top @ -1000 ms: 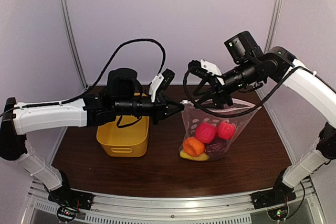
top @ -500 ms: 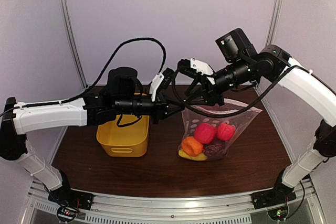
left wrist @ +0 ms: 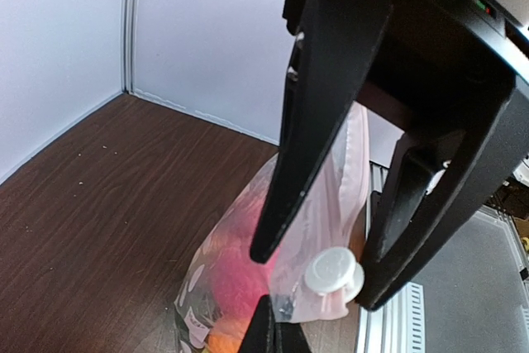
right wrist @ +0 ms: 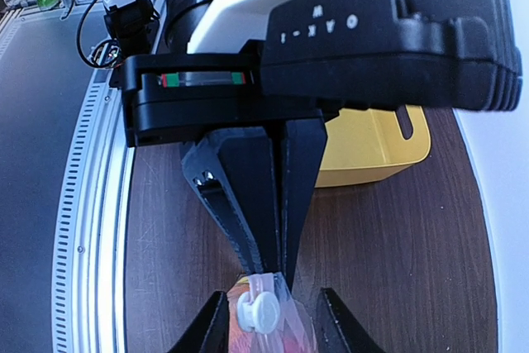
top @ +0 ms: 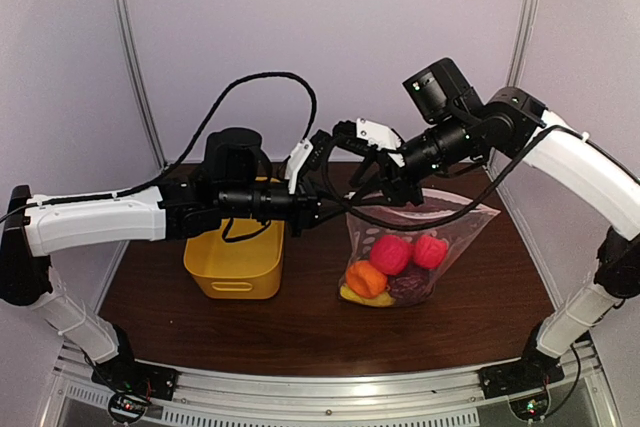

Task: Place the food in the zip-top bag and seal the zipper
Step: Hold the zipper from the zipper food storage bag, then hold the zipper food storage bag at the center of the board.

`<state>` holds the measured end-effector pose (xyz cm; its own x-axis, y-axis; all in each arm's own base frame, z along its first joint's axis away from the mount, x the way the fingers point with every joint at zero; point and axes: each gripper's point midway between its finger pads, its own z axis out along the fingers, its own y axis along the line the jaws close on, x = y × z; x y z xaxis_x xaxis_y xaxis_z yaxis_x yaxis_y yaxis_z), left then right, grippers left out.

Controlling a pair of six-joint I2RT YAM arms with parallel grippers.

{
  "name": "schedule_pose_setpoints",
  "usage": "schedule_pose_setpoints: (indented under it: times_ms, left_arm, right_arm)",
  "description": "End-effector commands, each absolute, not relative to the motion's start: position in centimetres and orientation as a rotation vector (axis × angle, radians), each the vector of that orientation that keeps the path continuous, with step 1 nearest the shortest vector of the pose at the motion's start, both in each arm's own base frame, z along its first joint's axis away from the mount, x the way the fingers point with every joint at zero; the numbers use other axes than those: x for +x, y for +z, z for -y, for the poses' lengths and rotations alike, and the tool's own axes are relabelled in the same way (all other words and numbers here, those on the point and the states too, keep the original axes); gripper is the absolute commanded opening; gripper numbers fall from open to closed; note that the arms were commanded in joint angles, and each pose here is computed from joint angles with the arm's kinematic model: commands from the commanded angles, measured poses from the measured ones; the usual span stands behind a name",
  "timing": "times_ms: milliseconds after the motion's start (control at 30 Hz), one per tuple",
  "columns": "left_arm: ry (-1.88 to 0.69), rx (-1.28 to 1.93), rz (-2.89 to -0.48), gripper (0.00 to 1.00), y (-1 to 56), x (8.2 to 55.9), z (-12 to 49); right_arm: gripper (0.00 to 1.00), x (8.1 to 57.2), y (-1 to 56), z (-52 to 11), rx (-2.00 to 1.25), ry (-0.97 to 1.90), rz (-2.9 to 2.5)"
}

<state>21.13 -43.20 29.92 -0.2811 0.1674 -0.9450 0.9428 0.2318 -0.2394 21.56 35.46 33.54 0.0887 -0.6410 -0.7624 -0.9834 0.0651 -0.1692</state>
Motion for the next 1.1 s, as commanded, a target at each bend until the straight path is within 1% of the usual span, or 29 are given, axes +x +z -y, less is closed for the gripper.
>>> schedule_pose_setpoints:
  times_ms: [0, 67, 167, 267, 433, 567, 600, 633, 667, 700, 767, 800, 933, 1067]
  left_arm:
    - [-1.163, 1.039, -1.577, 0.00, 32.3, 21.1, 43.3]
    - [-1.163, 1.039, -1.578, 0.00, 32.3, 21.1, 43.3]
    - [-1.163, 1.043, -1.582, 0.00, 32.1, 21.1, 43.3]
    - [-1.160, 1.045, -1.584, 0.00, 31.9, 21.0, 43.2]
    - [-1.138, 1.045, -1.592, 0.00, 31.6, 21.2, 43.1]
    - [-1.141, 1.066, -1.573, 0.00, 31.7, 21.0, 43.2]
    - [-1.136, 1.075, -1.559, 0.06, 31.8, 21.0, 43.2]
    - [-1.128, 1.073, -1.554, 0.17, 31.9, 21.1, 43.3]
    - [-1.119, 1.068, -1.550, 0.26, 31.9, 21.3, 43.3]
    - [-1.109, 1.071, -1.543, 0.31, 31.9, 21.4, 43.4]
    - [-1.097, 1.076, -1.523, 0.35, 32.3, 21.6, 43.6]
    - [-1.095, 1.084, -1.522, 0.34, 32.1, 21.8, 43.8]
    - [-1.095, 1.106, -1.518, 0.19, 31.8, 22.0, 44.5]
    - [-1.086, 1.115, -1.511, 0.12, 31.3, 22.0, 44.6]
  right_arm:
    - [0.30, 22.2, 32.5, -35.7, -1.658, 0.565, -1.661]
    - [0.22, 22.1, 32.7, -35.8, -1.656, 0.575, -1.659]
    - [0.17, 22.3, 32.6, -35.9, -1.650, 0.571, -1.663]
    - [0.15, 22.4, 32.9, -35.8, -1.640, 0.560, -1.661]
    - [0.15, 22.6, 33.8, -35.4, -1.621, 0.531, -1.654]
    - [0.10, 22.3, 34.2, -35.2, -1.623, 0.538, -1.644]
    - [0.10, 22.1, 34.0, -35.3, -1.631, 0.551, -1.645]
    - [0.10, 22.0, 33.9, -35.3, -1.640, 0.560, -1.644]
    - [0.10, 21.9, 33.9, -35.4, -1.648, 0.567, -1.642]
    - [0.10, 21.8, 33.7, -35.4, -1.654, 0.570, -1.646]
    - [0.10, 21.8, 33.4, -35.5, -1.667, 0.578, -1.651]
    - [0.10, 21.7, 33.4, -35.6, -1.671, 0.582, -1.651]
    - [0.10, 21.5, 33.5, -35.6, -1.678, 0.593, -1.649]
    - [0.10, 21.3, 33.4, -35.4, -1.698, 0.593, -1.645]
